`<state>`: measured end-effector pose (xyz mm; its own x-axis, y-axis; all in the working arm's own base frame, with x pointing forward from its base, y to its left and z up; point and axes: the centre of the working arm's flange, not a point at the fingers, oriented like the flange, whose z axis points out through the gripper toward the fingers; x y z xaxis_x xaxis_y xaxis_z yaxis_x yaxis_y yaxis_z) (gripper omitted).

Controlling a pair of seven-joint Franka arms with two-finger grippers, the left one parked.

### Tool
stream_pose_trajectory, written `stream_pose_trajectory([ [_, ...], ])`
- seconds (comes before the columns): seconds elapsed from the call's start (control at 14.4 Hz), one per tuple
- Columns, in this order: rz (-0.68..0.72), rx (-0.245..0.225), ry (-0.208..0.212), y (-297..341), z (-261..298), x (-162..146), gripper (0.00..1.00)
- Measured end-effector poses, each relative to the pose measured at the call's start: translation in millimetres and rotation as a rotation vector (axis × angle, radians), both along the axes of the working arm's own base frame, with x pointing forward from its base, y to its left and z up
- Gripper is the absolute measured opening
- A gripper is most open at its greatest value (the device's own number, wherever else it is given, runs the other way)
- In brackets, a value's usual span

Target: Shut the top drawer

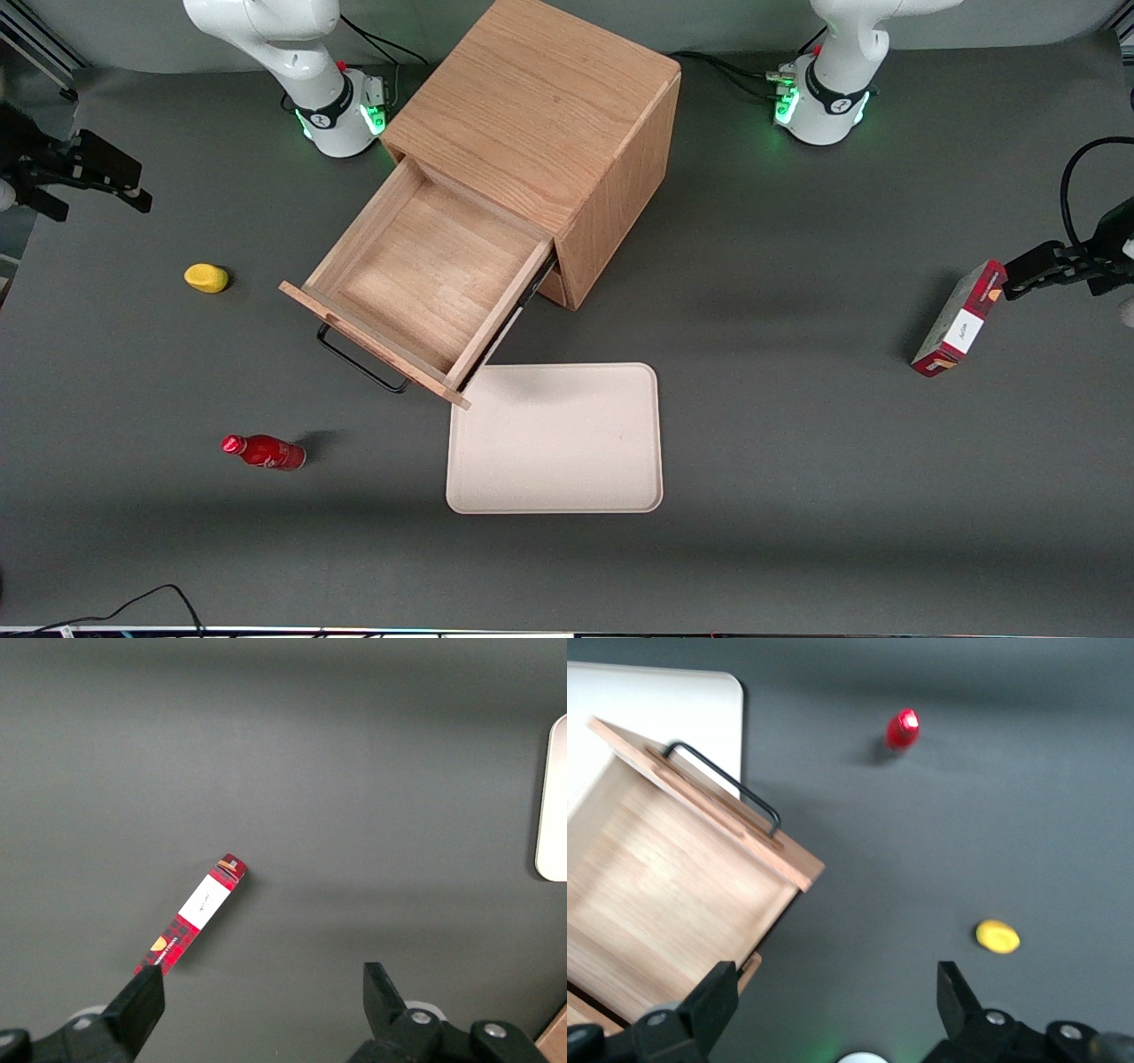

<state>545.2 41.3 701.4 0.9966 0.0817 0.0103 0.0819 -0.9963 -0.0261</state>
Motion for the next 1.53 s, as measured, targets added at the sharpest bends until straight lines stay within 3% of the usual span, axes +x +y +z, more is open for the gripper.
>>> stream_pose_trajectory([
  [0.28,0.039,0.026,0.009,18.2,-18.8,57.6,1.00],
  [0.55,0.114,0.029,0.016,42.9,-21.2,62.0,1.00],
  [1.11,0.797,0.031,0.013,101.5,-34.3,60.2,1.00],
  [1.32,0.933,0.038,0.017,101.3,-48.2,69.7,1.00],
  [1.53,0.957,0.048,0.038,102.5,-65.8,79.2,1.00],
])
